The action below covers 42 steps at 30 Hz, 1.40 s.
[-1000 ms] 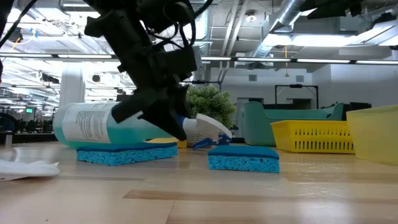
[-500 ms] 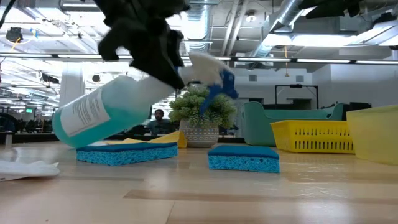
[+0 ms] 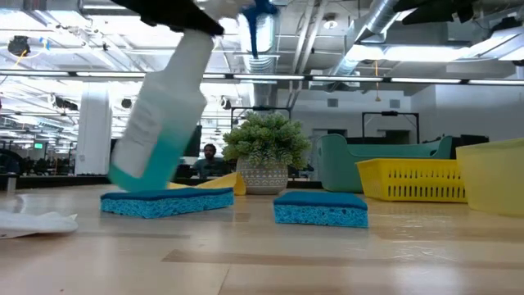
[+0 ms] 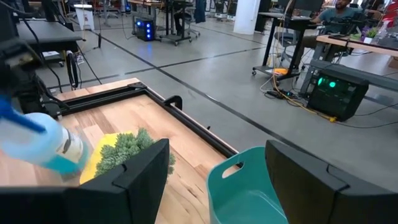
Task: Pick & Place Kitchen Items
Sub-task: Put the white bottle into the bottom yellow bin
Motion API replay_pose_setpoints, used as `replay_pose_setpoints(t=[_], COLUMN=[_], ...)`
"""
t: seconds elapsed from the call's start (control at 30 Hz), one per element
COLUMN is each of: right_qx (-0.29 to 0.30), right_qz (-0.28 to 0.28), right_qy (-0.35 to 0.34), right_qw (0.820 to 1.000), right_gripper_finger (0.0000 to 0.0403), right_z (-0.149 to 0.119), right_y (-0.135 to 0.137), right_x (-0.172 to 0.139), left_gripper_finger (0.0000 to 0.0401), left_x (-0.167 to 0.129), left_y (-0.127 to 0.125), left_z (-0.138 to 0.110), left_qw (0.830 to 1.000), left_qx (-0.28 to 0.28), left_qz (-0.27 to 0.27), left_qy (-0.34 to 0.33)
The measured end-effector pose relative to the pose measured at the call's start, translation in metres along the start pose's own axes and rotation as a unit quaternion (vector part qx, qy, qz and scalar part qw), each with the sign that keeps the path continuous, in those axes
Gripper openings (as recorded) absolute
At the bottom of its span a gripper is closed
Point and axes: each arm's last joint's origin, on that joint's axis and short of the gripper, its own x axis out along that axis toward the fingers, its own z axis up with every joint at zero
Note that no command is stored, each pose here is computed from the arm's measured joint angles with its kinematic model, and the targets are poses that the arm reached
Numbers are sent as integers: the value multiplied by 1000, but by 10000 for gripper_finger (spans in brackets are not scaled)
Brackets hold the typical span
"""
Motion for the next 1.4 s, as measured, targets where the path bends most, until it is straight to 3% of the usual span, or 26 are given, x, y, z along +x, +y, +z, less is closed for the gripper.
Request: replay_pose_setpoints(t=[0.3,0.6,0.97,1.2,1.4], right_qx=[4,4,4,7,8], right_qz=[0,0,0,1,1], right_qy=[-2,-2,-2,-3,-4], right_qw=[1000,1000,1000,1000,1000], right_gripper_finger=[256,256,256,256,256], right_z=[1,1,1,1,1], right_y=[0,0,0,0,0], right_x=[0,0,0,0,0], left_gripper_finger=[131,130,130,130,130], left_x=[-33,-36,-34,-31,-12], left_y=[17,27,20,18,12], left_z=[-16,-14,-21,-21,-23], left_qw=[988,981,983,969,963], left_qx=[-41,-42,-68,-99,-111], left_qz=[49,57,31,21,10], left_qy=[-144,-183,-169,-227,-245])
